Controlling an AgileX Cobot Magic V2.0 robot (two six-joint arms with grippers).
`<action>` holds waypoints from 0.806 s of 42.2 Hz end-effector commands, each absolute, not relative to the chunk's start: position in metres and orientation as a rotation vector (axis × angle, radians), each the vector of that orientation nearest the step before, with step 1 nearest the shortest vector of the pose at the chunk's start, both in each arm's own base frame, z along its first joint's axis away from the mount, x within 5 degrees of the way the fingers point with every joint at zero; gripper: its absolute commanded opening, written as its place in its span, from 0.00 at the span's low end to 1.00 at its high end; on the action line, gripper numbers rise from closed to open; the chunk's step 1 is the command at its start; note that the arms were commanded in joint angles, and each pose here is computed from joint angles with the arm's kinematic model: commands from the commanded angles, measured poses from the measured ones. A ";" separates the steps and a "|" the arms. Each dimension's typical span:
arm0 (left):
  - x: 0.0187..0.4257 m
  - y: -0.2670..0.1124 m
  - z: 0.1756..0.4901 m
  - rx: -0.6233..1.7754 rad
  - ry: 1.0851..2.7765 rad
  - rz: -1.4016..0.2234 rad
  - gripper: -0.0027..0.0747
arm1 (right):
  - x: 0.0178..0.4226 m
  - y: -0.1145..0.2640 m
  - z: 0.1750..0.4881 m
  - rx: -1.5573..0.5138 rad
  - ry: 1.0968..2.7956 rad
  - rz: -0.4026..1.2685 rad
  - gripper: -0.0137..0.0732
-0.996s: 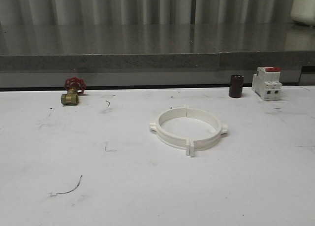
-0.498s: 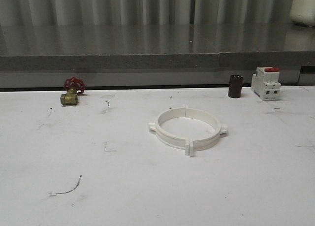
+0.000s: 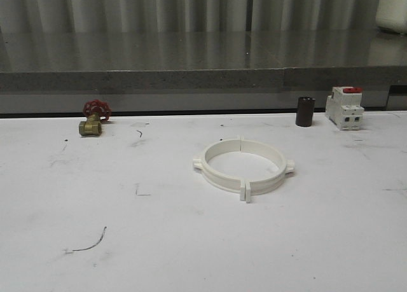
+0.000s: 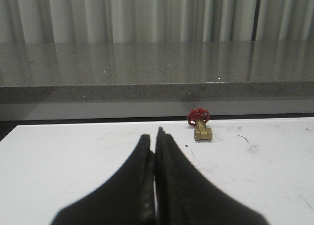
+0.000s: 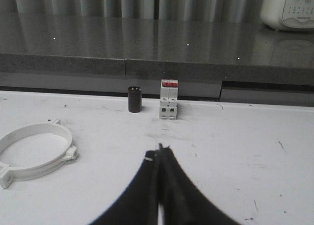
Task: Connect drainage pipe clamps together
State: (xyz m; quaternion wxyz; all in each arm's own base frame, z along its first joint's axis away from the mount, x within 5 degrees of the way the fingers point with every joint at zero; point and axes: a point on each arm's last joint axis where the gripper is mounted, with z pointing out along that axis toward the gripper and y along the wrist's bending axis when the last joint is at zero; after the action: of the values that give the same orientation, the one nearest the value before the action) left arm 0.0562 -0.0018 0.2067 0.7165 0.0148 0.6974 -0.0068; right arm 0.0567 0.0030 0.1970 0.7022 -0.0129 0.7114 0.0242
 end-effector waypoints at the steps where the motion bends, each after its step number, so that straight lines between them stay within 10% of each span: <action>1: 0.056 -0.001 0.207 0.024 1.473 -0.015 0.01 | 0.055 0.002 0.209 -0.004 1.459 0.069 0.02; 34: 0.056 -0.001 0.207 0.024 1.473 -0.015 0.01 | 0.055 0.002 0.209 0.027 1.456 0.103 0.02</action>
State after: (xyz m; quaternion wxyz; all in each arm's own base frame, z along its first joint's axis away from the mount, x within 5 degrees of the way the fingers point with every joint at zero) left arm 0.0562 -0.0018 0.2067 0.7165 0.0148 0.6974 -0.0068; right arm 0.0567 0.0030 0.1990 0.7089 0.0085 0.7038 0.0457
